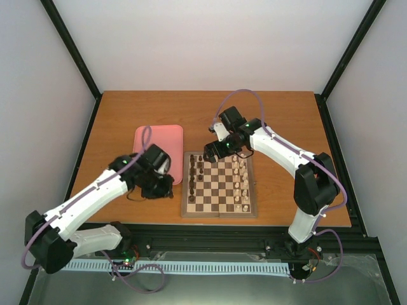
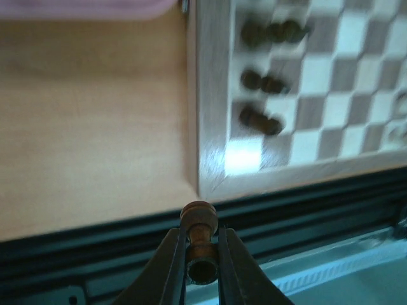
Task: Set up the chess pieces on the board
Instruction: Place the chess piece on the chessboard.
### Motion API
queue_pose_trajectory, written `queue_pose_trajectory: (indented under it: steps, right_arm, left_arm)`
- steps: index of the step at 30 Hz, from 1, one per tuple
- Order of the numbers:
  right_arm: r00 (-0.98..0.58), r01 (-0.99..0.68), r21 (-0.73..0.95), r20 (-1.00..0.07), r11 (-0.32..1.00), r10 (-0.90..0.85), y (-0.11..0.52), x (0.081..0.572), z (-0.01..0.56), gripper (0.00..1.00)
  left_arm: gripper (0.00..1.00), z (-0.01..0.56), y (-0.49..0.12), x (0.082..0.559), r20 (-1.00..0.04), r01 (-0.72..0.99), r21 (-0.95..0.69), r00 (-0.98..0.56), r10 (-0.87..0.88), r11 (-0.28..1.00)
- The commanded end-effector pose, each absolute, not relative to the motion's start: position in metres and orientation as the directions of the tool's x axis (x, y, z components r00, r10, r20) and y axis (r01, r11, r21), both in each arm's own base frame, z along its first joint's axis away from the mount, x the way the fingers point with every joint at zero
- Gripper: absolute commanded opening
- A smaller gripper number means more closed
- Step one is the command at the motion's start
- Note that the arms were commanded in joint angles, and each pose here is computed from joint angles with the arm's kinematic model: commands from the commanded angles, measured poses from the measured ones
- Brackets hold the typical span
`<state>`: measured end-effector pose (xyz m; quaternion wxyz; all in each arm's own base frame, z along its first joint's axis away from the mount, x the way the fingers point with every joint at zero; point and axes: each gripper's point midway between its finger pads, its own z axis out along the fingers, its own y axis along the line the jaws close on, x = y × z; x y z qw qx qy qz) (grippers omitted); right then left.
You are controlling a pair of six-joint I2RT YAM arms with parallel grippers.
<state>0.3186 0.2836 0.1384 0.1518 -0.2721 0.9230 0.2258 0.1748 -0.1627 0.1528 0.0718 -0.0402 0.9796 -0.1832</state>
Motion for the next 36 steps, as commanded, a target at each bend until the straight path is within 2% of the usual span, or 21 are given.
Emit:
queue_pose_trajectory:
  steps: [1,11,20,36]
  right_arm:
    - [-0.804,-0.564,0.311,-0.419,0.765,-0.422,0.281,0.329,0.140,1.00]
    - [-0.808,-0.558,0.312,-0.415,0.769,-0.418,0.282,0.330,0.138,1.00]
    - [-0.802,-0.563,0.312,-0.430,0.765,-0.415,0.284,0.333,0.144,1.00]
    - [-0.811,-0.556,0.332,-0.415,0.762,-0.411,0.284,0.328,0.135,1.00]
  left_arm:
    - [0.01,0.127,-0.182,0.145,-0.080,-0.035,-0.345,-0.995,-0.066,0.938]
    - [0.01,0.105,-0.231,0.161,-0.142,0.072,-0.295,-0.989,0.031,0.953]
    - [0.01,0.095,-0.249,0.164,-0.110,0.121,-0.281,-0.990,0.093,0.952]
    - [0.01,0.080,-0.246,0.139,-0.062,0.126,-0.297,-0.992,0.113,0.946]
